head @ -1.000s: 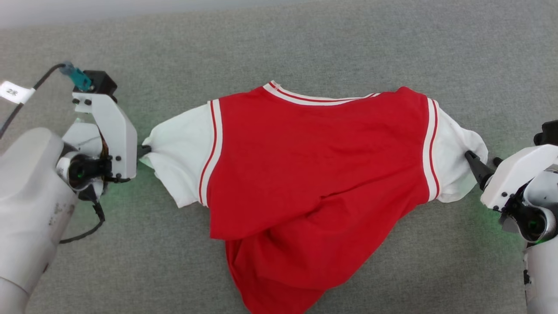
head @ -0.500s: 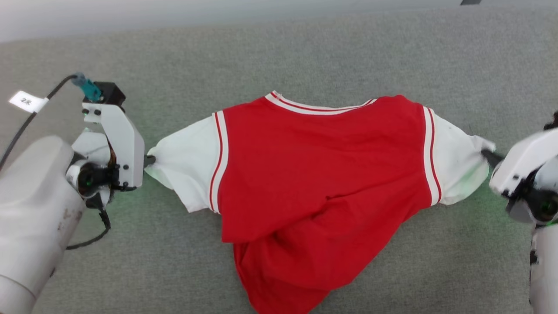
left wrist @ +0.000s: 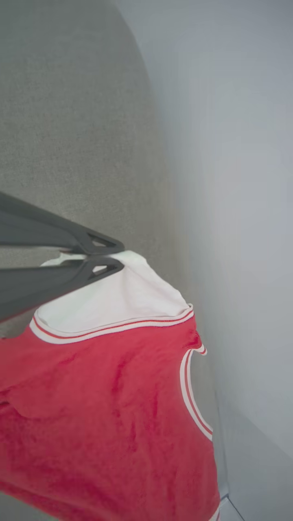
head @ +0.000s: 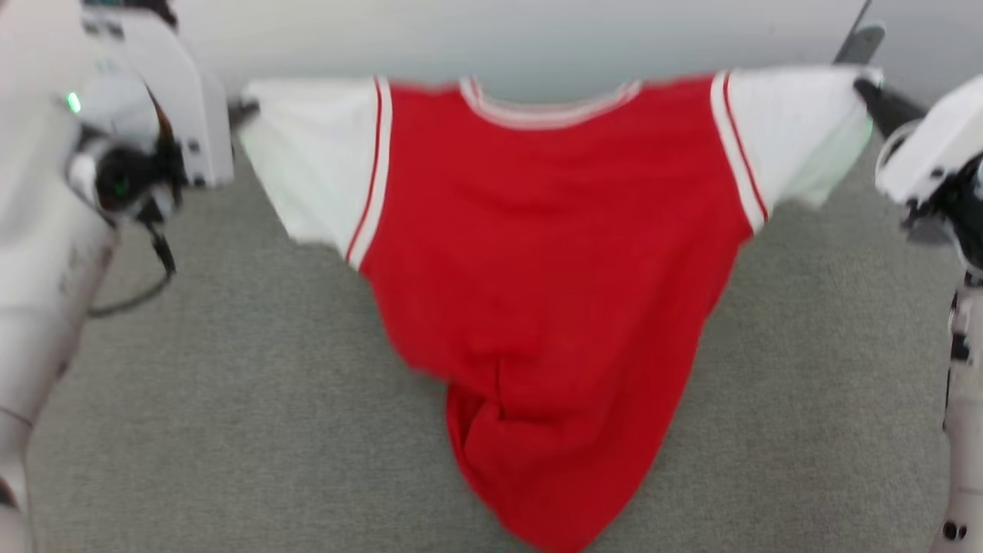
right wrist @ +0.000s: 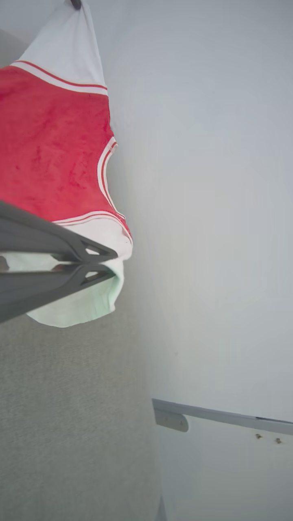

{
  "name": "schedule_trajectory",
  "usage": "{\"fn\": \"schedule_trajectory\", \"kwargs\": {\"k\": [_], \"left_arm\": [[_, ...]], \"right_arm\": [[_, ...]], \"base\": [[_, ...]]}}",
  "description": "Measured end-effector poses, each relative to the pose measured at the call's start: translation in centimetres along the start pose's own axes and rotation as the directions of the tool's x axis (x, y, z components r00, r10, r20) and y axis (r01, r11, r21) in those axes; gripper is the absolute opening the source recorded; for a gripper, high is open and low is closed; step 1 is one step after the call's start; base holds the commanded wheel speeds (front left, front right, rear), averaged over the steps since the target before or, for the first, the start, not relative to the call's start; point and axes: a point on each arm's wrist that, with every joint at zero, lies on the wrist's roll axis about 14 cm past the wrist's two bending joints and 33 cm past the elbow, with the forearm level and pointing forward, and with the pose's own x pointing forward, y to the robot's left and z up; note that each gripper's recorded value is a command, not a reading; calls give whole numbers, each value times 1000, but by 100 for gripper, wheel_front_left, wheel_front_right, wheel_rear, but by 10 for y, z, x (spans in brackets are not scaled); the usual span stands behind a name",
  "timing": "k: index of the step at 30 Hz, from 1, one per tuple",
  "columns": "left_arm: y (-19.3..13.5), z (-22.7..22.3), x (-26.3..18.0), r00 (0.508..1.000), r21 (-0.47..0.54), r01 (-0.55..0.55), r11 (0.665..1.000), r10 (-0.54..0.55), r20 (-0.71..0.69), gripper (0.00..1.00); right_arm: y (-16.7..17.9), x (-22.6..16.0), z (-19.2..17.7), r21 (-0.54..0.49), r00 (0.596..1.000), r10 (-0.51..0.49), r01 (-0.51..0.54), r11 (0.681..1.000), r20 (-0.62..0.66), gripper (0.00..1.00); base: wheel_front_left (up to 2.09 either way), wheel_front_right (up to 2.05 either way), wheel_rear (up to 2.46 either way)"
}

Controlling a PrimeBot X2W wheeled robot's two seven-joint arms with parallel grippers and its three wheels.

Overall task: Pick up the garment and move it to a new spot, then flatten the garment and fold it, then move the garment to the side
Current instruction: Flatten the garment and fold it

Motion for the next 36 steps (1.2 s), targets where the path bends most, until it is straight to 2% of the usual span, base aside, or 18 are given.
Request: {"fn": "schedule_trajectory", "kwargs": {"k": [5,12,21,26,36], "left_arm": [[0,66,-42,982,58,-42,997,30,189,0],[5,138,-111,902,93,-129,987,77,425,0],[10,176,-179,817,85,-197,977,116,565,0],[19,181,-186,786,76,-225,971,135,603,0],[24,192,-135,766,82,-213,974,114,632,0]], "right_arm": [[41,-7,59,-84,984,91,-79,993,156,0],[87,-28,126,-169,922,192,-142,975,335,0],[119,-56,178,-224,847,260,-172,959,464,0],[126,-48,185,-234,828,274,-178,956,490,0],[129,3,179,-307,802,281,-129,943,527,0]], "base": [[0,0,0],[0,0,0],[0,0,0],[0,0,0],[0,0,0]]}}
